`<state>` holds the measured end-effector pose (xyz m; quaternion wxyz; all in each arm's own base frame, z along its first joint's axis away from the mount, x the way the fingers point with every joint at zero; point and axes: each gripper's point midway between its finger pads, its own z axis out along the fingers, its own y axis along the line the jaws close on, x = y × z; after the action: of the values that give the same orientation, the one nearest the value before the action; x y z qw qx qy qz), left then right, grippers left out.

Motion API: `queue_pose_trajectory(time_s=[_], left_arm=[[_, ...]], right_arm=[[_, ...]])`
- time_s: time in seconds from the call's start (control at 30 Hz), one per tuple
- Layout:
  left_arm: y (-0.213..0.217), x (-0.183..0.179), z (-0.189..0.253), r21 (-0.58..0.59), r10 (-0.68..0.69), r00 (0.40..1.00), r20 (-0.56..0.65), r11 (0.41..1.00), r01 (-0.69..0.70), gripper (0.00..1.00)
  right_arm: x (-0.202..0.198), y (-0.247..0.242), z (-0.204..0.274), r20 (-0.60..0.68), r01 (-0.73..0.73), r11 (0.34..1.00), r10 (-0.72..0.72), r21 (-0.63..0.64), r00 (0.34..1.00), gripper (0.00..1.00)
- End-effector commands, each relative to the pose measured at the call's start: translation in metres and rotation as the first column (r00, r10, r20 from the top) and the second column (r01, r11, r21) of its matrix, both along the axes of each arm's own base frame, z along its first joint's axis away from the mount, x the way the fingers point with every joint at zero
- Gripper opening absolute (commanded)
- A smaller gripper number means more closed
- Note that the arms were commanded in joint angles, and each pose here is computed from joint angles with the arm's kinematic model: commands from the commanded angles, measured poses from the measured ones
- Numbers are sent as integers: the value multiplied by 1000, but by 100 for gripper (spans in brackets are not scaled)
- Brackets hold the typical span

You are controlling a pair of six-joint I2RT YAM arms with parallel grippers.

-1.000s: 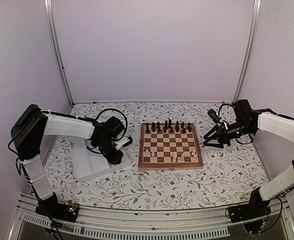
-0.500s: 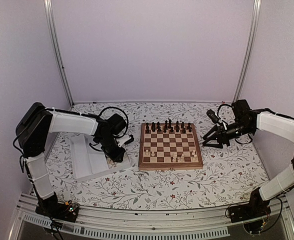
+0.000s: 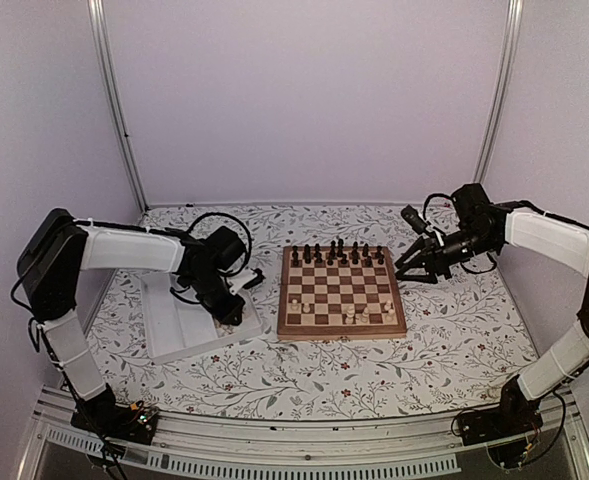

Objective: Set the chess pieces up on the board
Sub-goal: Pick up the chess piece from the storage box, then place the chess piece on the chessboard.

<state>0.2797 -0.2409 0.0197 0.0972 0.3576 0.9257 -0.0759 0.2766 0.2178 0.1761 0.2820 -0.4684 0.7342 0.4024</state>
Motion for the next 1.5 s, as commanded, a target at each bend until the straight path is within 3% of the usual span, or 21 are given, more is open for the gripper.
queue_pose_trajectory(time_s=[0.0,0.2,0.5,0.63,0.93,1.17,1.47], left_arm=[[-12,14,59,-145,18,988,152,989,4,1],[-28,26,117,-289,81,947,310,957,13,2],[-96,7,204,-497,54,859,509,833,242,5],[-116,1,216,-513,24,848,530,805,298,6],[-143,-10,210,-495,-36,858,512,804,329,6],[-148,-12,212,-492,-47,855,516,801,342,6],[-147,-8,210,-479,-35,849,527,813,330,10]], right_arm=[[24,19,30,27,-1,1000,1,13,1000,50],[43,68,73,-7,-23,998,23,55,1000,50],[21,146,73,-113,-116,993,118,21,987,54],[21,163,77,-151,-105,994,108,31,983,55],[5,185,66,-266,-165,984,179,74,947,54],[-1,190,65,-277,-186,979,204,89,939,42],[-8,190,64,-286,-206,973,226,101,931,8]])
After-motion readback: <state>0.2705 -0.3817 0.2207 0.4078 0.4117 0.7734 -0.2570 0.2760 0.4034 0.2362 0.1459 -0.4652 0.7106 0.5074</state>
